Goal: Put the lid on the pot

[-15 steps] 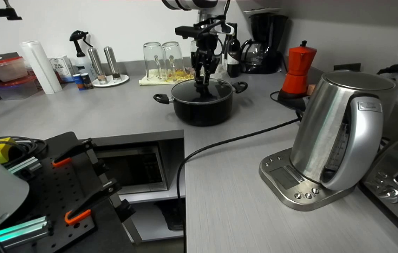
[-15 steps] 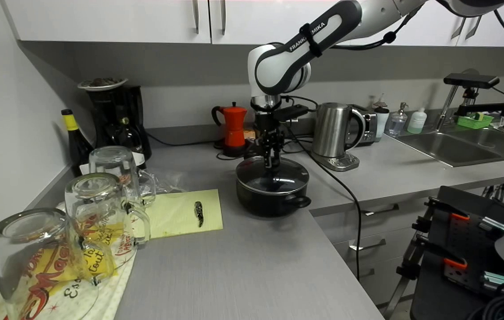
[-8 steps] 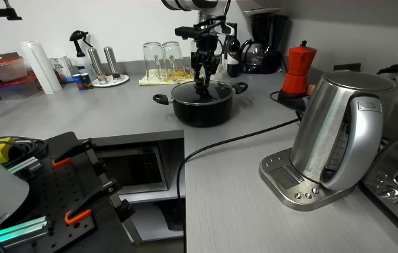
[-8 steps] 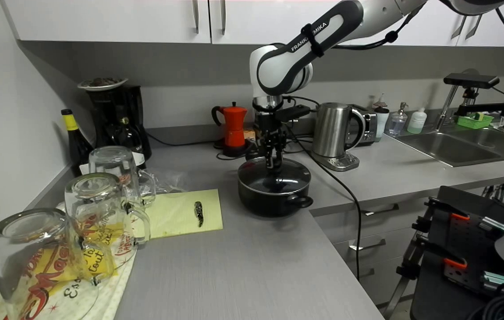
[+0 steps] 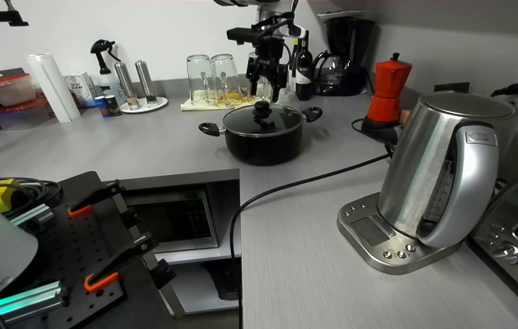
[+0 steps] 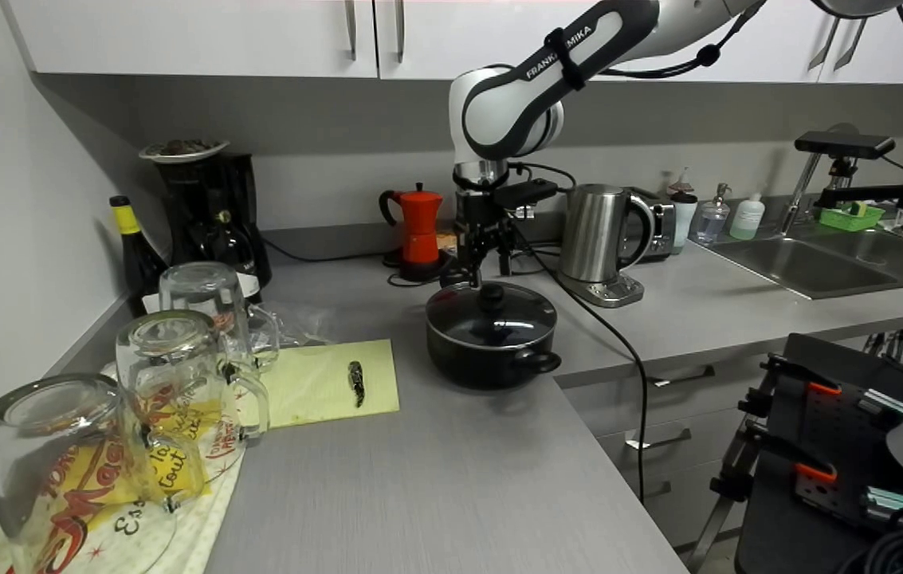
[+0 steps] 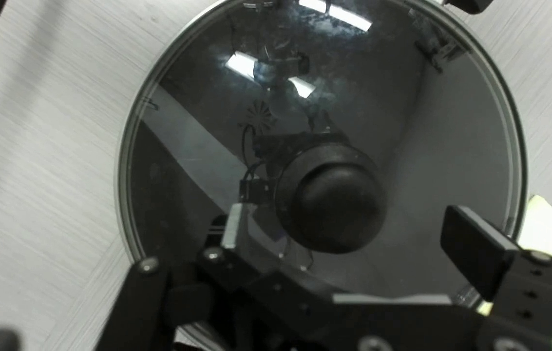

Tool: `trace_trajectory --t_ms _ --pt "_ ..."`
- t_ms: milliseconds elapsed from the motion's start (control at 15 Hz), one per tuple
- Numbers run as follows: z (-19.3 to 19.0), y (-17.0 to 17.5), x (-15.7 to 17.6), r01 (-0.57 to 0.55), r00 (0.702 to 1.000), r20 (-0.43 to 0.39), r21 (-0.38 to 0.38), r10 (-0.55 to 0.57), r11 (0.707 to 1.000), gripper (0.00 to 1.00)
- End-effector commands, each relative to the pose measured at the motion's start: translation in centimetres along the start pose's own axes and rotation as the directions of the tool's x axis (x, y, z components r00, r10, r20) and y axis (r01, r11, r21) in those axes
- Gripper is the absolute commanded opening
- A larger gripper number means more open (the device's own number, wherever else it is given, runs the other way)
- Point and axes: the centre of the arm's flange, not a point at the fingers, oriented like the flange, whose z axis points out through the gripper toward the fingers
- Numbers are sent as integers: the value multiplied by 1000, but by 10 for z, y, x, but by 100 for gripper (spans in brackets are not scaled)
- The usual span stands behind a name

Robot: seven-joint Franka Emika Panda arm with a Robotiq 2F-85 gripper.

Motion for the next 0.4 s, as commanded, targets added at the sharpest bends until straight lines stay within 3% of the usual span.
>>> trace_trajectory --t_ms 0,333 --pt "-1 0 0 0 1000 -1 0 0 1000 100" --pt "1 0 0 -1 1000 2 -1 1 1000 100"
